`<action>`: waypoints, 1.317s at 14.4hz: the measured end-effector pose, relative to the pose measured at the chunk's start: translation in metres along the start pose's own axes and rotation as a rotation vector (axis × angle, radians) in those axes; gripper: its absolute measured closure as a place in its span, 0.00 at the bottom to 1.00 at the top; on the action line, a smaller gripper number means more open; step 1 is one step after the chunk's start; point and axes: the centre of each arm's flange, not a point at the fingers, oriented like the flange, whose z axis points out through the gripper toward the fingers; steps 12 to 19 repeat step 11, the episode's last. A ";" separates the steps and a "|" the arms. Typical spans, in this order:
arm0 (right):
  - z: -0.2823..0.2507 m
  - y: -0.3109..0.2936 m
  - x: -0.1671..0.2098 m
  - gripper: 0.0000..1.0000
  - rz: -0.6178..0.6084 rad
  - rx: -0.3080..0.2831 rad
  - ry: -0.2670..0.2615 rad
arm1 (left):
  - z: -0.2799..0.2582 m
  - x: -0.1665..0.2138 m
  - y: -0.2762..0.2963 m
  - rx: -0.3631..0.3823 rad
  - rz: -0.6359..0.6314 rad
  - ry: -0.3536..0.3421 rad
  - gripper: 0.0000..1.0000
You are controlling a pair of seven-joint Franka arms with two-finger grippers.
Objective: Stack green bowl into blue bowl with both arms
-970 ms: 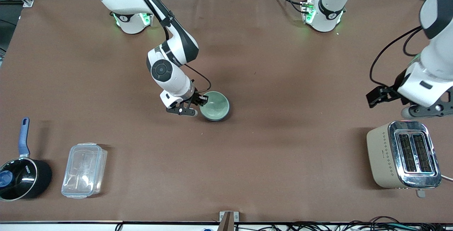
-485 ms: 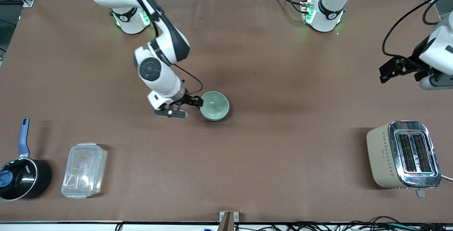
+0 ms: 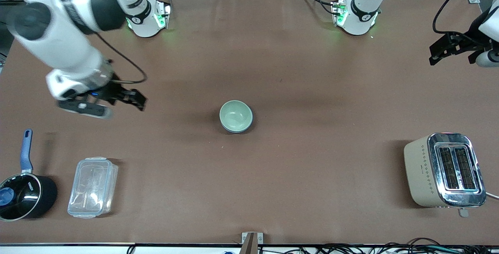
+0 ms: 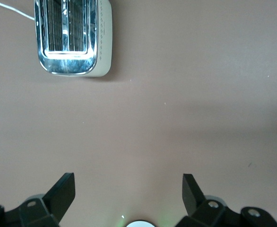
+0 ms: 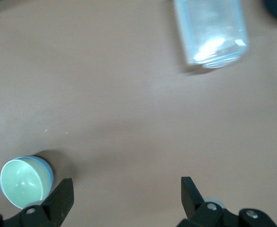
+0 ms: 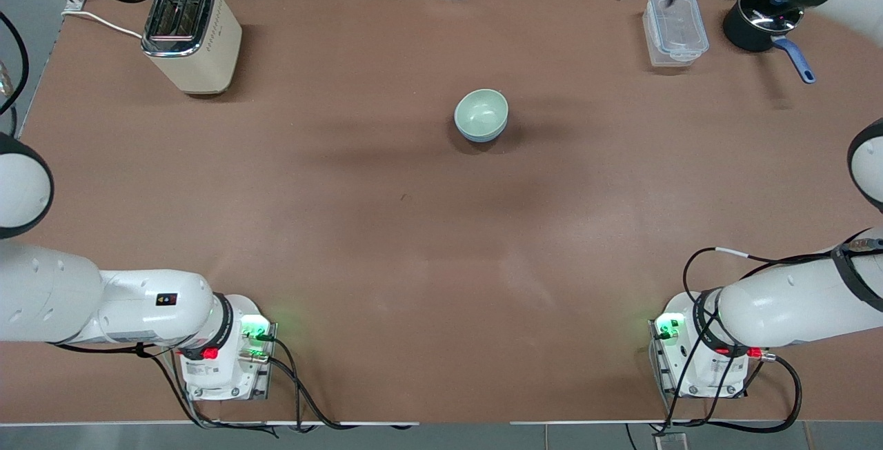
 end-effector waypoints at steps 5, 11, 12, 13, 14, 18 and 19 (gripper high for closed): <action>-0.074 0.102 0.026 0.00 -0.036 -0.027 -0.038 | 0.006 -0.004 0.004 -0.024 0.004 -0.014 0.00; -0.086 0.154 0.036 0.00 -0.109 -0.018 -0.040 | 0.008 -0.004 0.017 -0.051 0.027 -0.019 0.00; -0.086 0.154 0.036 0.00 -0.109 -0.018 -0.040 | 0.008 -0.004 0.017 -0.051 0.027 -0.019 0.00; -0.086 0.154 0.036 0.00 -0.109 -0.018 -0.040 | 0.008 -0.004 0.017 -0.051 0.027 -0.019 0.00; -0.086 0.154 0.036 0.00 -0.109 -0.018 -0.040 | 0.008 -0.004 0.017 -0.051 0.027 -0.019 0.00; -0.086 0.154 0.036 0.00 -0.109 -0.018 -0.040 | 0.008 -0.004 0.017 -0.051 0.027 -0.019 0.00; -0.086 0.154 0.036 0.00 -0.109 -0.018 -0.040 | 0.008 -0.004 0.017 -0.051 0.027 -0.019 0.00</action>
